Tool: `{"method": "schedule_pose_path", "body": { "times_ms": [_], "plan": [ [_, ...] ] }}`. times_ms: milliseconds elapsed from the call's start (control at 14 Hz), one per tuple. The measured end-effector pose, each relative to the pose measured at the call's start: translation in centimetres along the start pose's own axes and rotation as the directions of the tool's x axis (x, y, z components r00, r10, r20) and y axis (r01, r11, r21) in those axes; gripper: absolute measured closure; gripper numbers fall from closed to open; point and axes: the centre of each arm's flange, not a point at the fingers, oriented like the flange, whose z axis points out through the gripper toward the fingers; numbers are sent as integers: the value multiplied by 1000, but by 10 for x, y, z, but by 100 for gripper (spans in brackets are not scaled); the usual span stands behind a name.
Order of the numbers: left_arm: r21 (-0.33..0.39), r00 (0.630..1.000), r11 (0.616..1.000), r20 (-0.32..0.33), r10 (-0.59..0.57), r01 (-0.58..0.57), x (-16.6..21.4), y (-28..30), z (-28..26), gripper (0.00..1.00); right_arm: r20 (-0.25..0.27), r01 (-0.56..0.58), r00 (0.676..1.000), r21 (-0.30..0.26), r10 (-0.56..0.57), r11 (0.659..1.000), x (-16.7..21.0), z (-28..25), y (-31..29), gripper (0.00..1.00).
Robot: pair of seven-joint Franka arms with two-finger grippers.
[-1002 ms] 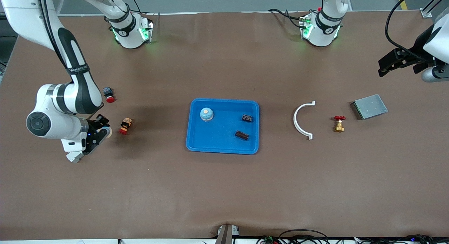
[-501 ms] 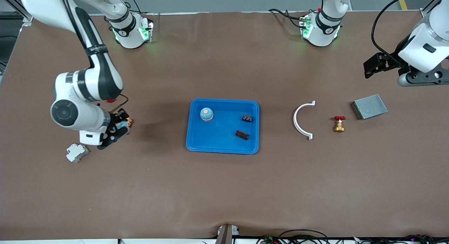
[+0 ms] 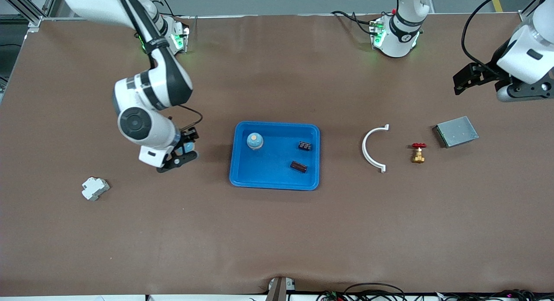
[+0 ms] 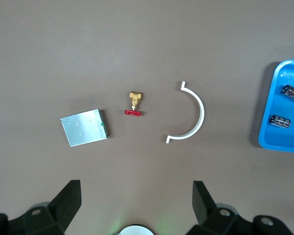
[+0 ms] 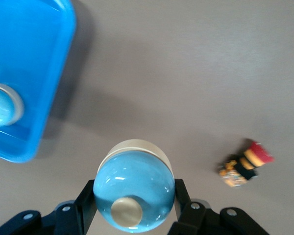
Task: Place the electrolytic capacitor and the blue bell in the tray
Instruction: 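Carry the blue bell into the tray and open the right gripper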
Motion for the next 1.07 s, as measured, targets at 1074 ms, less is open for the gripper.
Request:
{"method": "schedule_pose_path", "body": {
  "times_ms": [1074],
  "plan": [
    [1,1000,1000,17,9,-9,9,6,13,0,-79,-240,967,56,244,969,65,53,-152,33]
  ]
}}
